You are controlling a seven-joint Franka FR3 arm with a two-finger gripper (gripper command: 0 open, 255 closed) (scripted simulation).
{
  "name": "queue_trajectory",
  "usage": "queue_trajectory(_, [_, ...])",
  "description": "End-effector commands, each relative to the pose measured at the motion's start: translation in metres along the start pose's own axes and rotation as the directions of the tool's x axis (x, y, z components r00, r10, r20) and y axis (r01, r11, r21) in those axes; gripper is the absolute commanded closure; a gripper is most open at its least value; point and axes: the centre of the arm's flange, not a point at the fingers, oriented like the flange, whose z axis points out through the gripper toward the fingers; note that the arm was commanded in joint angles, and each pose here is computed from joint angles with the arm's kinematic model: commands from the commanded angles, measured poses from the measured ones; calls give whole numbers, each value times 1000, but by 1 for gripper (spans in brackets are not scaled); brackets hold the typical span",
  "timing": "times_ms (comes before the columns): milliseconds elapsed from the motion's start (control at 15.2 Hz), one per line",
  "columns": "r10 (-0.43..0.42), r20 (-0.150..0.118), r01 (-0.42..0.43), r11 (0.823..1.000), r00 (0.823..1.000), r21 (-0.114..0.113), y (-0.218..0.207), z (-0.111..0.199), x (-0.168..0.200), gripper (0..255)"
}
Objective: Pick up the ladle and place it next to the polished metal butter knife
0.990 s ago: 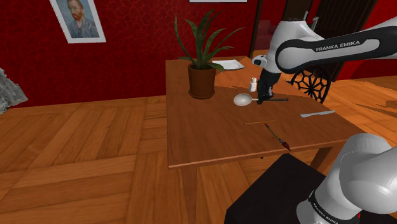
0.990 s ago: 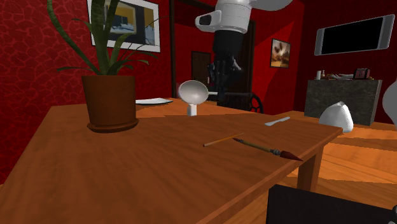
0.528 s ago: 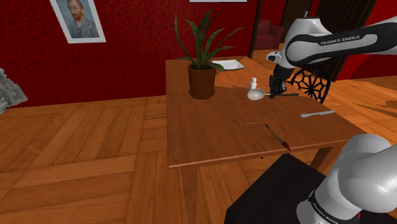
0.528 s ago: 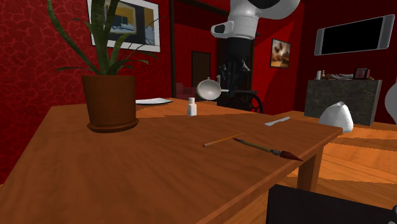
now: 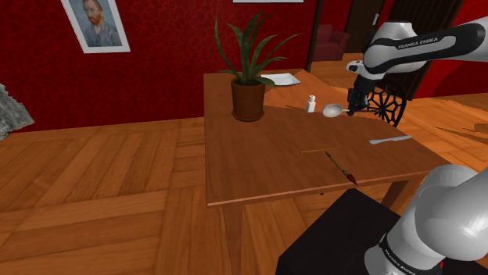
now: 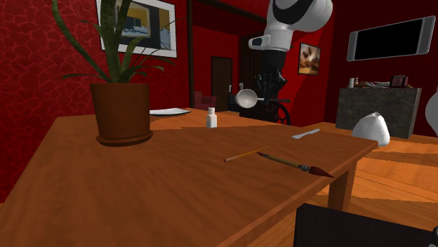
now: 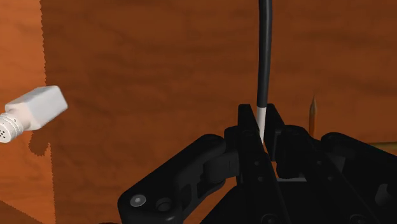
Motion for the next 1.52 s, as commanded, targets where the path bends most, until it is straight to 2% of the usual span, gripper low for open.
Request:
queue_trajectory(0, [-2, 1, 2, 1000, 1000, -1, 13, -2, -22, 255])
queue_trajectory(198, [-2, 1, 2, 1000, 1000, -1, 31, -1, -54, 255])
queue_trajectory(1452, [-2, 1, 2, 1000, 1000, -1, 18, 98, -61, 255])
